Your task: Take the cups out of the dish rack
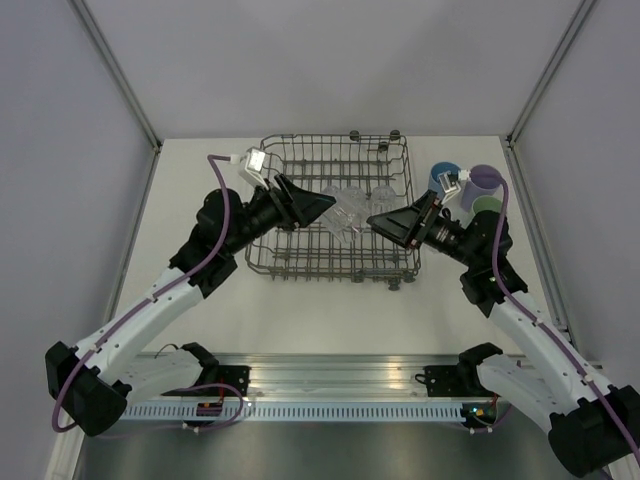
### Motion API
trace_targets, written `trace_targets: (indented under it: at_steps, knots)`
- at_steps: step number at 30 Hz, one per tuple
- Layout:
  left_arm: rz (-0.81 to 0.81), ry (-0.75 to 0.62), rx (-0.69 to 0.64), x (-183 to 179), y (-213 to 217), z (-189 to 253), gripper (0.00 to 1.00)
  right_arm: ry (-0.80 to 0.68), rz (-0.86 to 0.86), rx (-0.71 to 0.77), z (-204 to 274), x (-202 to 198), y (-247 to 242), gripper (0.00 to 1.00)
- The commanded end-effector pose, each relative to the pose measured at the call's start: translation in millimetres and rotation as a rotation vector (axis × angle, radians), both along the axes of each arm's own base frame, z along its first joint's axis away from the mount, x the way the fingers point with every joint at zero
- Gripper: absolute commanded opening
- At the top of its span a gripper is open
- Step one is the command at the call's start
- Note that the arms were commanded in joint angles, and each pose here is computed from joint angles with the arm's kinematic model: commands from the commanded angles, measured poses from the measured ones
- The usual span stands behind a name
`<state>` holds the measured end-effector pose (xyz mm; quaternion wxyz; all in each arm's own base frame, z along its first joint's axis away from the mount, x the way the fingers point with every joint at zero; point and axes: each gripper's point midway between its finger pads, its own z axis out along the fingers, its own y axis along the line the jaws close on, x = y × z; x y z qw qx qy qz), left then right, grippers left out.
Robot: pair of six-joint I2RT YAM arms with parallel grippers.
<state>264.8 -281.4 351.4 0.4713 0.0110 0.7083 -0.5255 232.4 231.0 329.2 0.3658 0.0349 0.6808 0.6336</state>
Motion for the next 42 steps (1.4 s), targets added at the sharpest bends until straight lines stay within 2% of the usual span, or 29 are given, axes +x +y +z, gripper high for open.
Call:
trace_targets:
  at_steps: [1,4,6,11,14,17,18,20,21,23,24,25,26,28,35,37,38,39,41,42]
  knots:
    - [0.008,-0.107,-0.171,-8.9,6.4,54.5,0.02,0.026,-0.031,0.066,8.0,-0.4,-2.2,0.90]
    - [0.001,-0.124,-0.196,-11.8,7.4,58.9,0.02,-0.001,-0.008,0.180,22.2,-4.2,-0.6,0.88]
    - [0.006,-0.125,-0.207,-12.1,8.6,60.8,0.02,0.016,0.004,0.207,22.7,-4.0,3.0,0.85]
    - [0.011,-0.116,-0.220,-11.5,9.3,58.2,0.02,-0.047,0.046,0.270,51.3,-10.0,15.3,0.81]
    - [0.010,-0.113,-0.227,-12.2,9.6,58.0,0.02,-0.067,0.065,0.298,62.5,-13.2,20.8,0.73]
    - [0.005,-0.111,-0.238,-14.2,10.1,58.5,0.02,-0.084,0.080,0.318,69.5,-15.1,24.6,0.61]
    - [0.004,-0.109,-0.244,-15.1,10.6,58.0,0.02,-0.096,0.083,0.324,71.9,-16.1,25.0,0.51]
    - [0.004,-0.107,-0.247,-15.5,10.8,58.2,0.02,-0.105,0.089,0.334,75.5,-17.9,25.1,0.46]
    - [0.004,-0.104,-0.248,-15.7,10.9,57.0,0.02,-0.108,0.091,0.337,76.3,-18.2,25.3,0.33]
    - [0.002,-0.101,-0.251,-16.6,11.1,56.6,0.02,-0.123,0.091,0.345,80.3,-19.9,24.4,0.32]
    - [-0.002,-0.101,-0.252,-17.4,11.0,56.8,0.02,-0.132,0.089,0.345,81.3,-20.3,24.2,0.28]
    - [-0.010,-0.095,-0.254,-18.6,10.2,55.7,0.02,-0.146,0.084,0.351,84.1,-20.2,23.1,0.21]
    - [-0.014,-0.105,-0.265,-19.9,10.4,58.7,0.02,-0.151,0.080,0.352,85.1,-19.9,22.7,0.10]
    - [-0.025,-0.096,-0.267,-21.2,9.2,56.6,0.02,-0.176,0.072,0.353,89.2,-20.6,21.6,0.01]
    - [-0.041,-0.092,-0.269,-23.5,7.6,56.8,0.02,-0.263,0.052,0.330,102.1,-28.1,16.4,0.00]
    - [-0.027,-0.079,-0.258,-21.1,8.4,53.7,0.20,-0.283,0.026,0.279,101.0,-26.4,15.8,0.00]
    - [-0.021,-0.079,-0.255,-20.0,8.6,53.6,0.45,-0.288,0.008,0.254,100.0,-24.3,15.1,0.00]
    - [-0.014,-0.066,-0.237,-19.3,9.2,49.4,0.61,-0.236,-0.015,0.196,86.6,-17.6,16.3,0.00]
    - [0.028,-0.050,-0.212,-14.1,13.7,45.4,0.99,-0.291,-0.067,0.113,90.8,-15.7,10.8,0.00]
    - [0.045,-0.066,-0.201,-14.1,17.5,49.4,1.00,-0.222,-0.109,0.027,70.8,-6.4,8.5,0.00]
